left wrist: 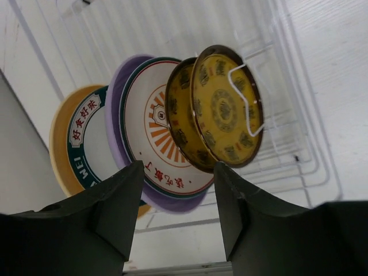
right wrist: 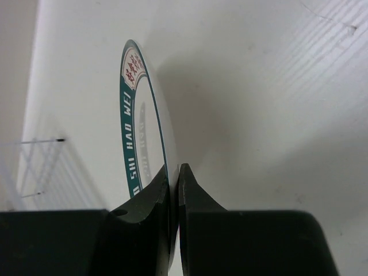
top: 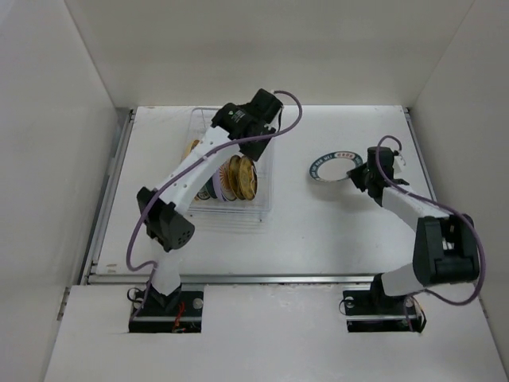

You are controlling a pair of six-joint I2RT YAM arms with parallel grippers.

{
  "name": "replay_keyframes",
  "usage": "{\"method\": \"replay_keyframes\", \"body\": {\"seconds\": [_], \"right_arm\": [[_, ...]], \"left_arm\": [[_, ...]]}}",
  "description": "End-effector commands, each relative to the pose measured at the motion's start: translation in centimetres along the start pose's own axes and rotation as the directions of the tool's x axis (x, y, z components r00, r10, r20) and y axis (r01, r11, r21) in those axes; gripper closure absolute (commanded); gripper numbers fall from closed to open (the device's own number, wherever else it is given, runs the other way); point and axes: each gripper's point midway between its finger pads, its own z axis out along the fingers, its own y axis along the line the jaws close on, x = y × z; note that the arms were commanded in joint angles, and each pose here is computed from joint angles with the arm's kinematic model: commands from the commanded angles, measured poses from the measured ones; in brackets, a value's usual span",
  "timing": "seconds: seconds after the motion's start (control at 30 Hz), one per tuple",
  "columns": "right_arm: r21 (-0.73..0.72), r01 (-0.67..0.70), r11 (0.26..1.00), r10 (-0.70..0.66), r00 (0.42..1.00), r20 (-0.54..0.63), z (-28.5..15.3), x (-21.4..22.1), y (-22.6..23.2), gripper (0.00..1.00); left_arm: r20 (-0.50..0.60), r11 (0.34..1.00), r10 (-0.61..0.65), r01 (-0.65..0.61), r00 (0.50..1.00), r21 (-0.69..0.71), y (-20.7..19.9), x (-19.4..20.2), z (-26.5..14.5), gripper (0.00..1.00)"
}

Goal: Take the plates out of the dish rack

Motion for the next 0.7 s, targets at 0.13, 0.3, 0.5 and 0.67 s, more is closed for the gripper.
{"method": "replay_keyframes", "body": {"seconds": [0.13, 0.3, 0.5, 0.67], "right_arm": [[-0.079, -0.058, 0.995, 0.051, 0.995, -0.086, 4.0, 0.7, 0.1, 1.00], [-0.021, -0.027, 0.999, 0.024, 0.991, -0.129, 5.4, 1.4, -1.7, 0.70], [0.037, 0.012, 0.999, -0.005, 0.981, -0.192, 5.2, 1.7, -1.6, 0.45], [0.075, 0.031, 0.997, -0.015, 0.978, -0.207, 4.4, 1.6, -1.9, 0.13]], "left_arm": [[-0.200, 0.983, 0.088, -0.118, 0.976, -0.143, 1.4, 3.4, 5.2, 0.47], [-0.227, 0.985, 0.090, -0.121, 0.970, -0.126, 0.6, 3.8, 6.6, 0.47], [-0.245, 0.989, 0.097, -0.120, 0.965, -0.081, -0.3, 4.1, 7.2, 0.49], [-0.255, 0.993, 0.100, -0.112, 0.962, -0.033, -1.2, 4.3, 7.3, 0.52]]}}
